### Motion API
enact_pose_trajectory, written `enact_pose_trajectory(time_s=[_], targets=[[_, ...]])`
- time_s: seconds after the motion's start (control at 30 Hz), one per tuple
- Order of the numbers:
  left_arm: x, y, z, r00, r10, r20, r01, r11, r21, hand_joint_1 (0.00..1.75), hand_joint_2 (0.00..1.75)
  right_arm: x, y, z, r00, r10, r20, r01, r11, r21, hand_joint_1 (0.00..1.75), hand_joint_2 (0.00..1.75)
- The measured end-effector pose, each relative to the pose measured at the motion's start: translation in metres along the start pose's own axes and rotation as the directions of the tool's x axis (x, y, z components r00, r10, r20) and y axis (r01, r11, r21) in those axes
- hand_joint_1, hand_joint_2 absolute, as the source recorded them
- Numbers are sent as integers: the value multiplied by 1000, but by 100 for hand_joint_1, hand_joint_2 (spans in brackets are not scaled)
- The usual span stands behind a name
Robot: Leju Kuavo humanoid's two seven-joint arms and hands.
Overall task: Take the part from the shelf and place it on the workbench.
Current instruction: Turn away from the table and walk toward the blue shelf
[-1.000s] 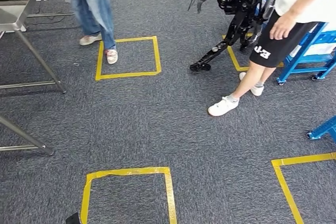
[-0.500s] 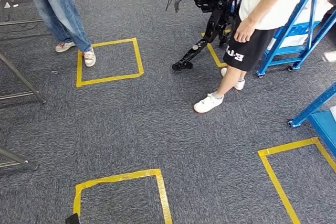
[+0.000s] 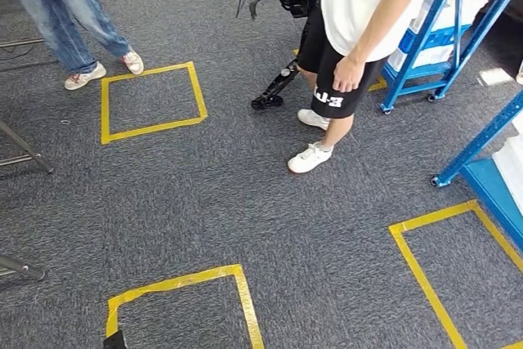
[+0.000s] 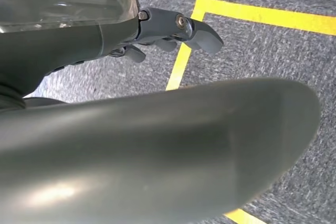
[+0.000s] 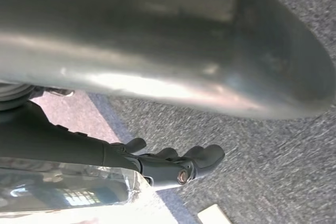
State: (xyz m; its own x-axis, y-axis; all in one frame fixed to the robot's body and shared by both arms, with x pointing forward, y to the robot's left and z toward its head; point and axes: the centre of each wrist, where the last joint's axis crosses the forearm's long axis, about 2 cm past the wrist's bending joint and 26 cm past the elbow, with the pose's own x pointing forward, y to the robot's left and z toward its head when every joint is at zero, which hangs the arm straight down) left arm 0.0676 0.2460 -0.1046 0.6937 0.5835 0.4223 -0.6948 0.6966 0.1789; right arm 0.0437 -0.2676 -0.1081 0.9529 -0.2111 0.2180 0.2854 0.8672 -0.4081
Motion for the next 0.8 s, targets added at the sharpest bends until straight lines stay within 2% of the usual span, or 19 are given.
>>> enact_pose_trajectory(time_s=[0.8], targets=[[0,0,0,1000,8,17,-7,1000,-20,0,0,1,1,0,1000,10,9,-10,1000,12,0,0]])
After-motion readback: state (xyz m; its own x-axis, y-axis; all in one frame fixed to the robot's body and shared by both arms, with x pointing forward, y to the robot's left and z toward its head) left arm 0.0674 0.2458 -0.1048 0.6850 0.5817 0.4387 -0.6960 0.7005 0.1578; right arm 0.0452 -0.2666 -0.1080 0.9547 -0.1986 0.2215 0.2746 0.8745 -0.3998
